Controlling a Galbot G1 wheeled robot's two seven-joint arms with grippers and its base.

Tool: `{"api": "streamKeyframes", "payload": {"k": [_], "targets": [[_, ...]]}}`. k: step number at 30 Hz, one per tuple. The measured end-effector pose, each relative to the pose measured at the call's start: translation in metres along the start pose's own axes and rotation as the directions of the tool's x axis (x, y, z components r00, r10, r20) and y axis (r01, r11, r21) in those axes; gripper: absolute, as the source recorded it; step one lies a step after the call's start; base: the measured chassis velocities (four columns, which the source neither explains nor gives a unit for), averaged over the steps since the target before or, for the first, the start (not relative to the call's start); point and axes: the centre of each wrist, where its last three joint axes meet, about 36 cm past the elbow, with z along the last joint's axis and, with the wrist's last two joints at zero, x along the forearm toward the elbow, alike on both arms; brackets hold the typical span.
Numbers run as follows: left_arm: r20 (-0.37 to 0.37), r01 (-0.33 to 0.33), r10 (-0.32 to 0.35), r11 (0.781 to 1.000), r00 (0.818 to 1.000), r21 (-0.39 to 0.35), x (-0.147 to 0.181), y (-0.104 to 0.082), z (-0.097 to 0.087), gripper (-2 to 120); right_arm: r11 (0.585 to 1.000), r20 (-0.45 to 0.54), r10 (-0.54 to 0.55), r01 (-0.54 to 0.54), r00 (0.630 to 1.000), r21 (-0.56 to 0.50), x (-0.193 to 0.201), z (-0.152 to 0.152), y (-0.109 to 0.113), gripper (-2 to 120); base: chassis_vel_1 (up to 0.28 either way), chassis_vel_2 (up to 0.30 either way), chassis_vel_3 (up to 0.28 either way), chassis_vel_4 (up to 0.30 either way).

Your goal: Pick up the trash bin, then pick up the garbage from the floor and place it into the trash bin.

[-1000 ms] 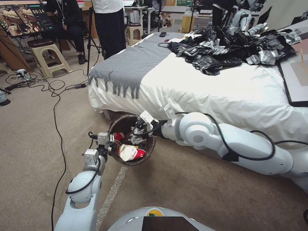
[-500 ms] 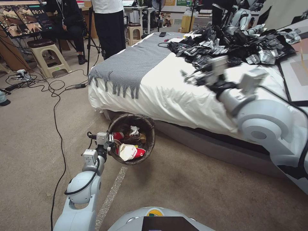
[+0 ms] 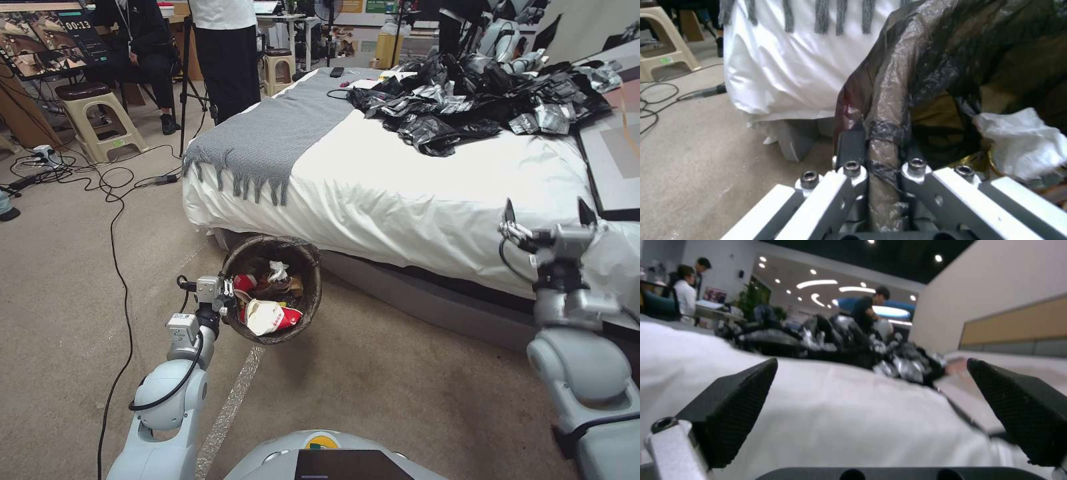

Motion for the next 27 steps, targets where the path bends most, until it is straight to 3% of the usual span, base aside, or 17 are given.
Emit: {"api": "streamKeyframes", "payload": {"k": [3, 11, 27], "targets": [[0.001, -0.001, 0.001, 1.0, 1.0, -0.006, 0.002, -0.002, 0.001, 2, 0.996, -0.107, 0.062, -0.068, 0.992, -0.055, 0.041, 0.03, 0.017, 100, 0.0, 0.0, 0.0, 0.0], [0.011, 0.005, -0.005, 1.0, 1.0, 0.005, 0.004, -0.001, -0.002, 2, 0.997, -0.107, 0.048, -0.055, 0.993, -0.062, 0.042, 0.036, 0.026, 100, 0.0, 0.0, 0.0, 0.0], [0.018, 0.022, -0.023, 1.0, 1.0, 0.016, 0.005, 0.003, -0.005, 2, 0.993, -0.126, -0.036, 0.022, 0.991, -0.112, 0.04, 0.037, 0.067, 100, 0.032, 0.022, 0.031, 0.03]]}}
